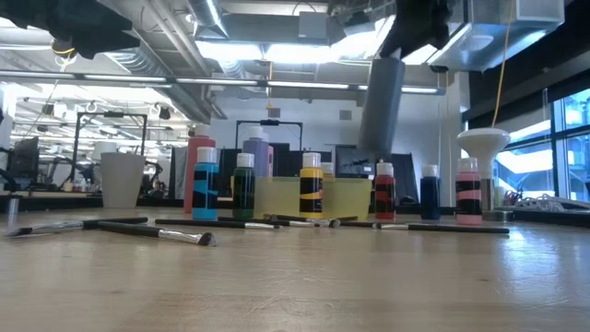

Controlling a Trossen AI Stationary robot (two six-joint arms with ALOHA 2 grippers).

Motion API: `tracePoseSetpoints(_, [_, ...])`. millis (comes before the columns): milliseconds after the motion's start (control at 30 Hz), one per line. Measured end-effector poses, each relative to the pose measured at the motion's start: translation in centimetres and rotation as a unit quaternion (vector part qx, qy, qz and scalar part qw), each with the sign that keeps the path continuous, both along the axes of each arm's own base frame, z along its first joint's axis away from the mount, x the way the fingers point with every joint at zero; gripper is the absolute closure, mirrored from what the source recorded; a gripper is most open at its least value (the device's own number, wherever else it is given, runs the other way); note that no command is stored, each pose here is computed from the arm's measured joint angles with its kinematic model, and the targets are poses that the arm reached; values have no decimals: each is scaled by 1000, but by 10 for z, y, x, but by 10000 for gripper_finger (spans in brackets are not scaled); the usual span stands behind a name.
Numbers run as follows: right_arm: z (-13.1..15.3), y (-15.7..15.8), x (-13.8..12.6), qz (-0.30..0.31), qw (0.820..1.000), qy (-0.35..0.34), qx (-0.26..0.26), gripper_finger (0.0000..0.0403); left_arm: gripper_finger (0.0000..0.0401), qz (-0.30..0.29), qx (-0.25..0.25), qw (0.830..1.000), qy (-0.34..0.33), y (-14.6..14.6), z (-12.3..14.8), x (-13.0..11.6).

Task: Pick & Place Paint Supplies
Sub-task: Put the large blue paint bottle into the yellow bin

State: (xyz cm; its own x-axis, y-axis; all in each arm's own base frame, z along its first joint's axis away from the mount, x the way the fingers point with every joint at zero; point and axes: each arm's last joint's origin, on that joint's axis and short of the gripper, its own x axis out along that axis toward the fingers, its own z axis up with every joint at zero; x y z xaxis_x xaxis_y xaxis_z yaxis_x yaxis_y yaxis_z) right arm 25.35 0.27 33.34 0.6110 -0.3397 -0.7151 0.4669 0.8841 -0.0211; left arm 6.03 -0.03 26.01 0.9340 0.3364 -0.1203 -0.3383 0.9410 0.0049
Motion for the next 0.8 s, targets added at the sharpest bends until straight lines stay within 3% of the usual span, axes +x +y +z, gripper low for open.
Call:
tracePoseSetpoints(433, [45, -47, -2, -59, 995, -77, 9, 283, 155, -1, 0, 1000, 1, 0, 0, 0])
tracePoseSetpoints(667, [39, -97, 7, -82, 990, -106, 49, 283, 155, 3, 2, 1000, 5, 0, -1, 0])
tracePoseSetpoints(800, [27, -129, 14, -152, 980, -115, 64, 283, 155, 4, 3, 1000, 5, 0, -1, 0])
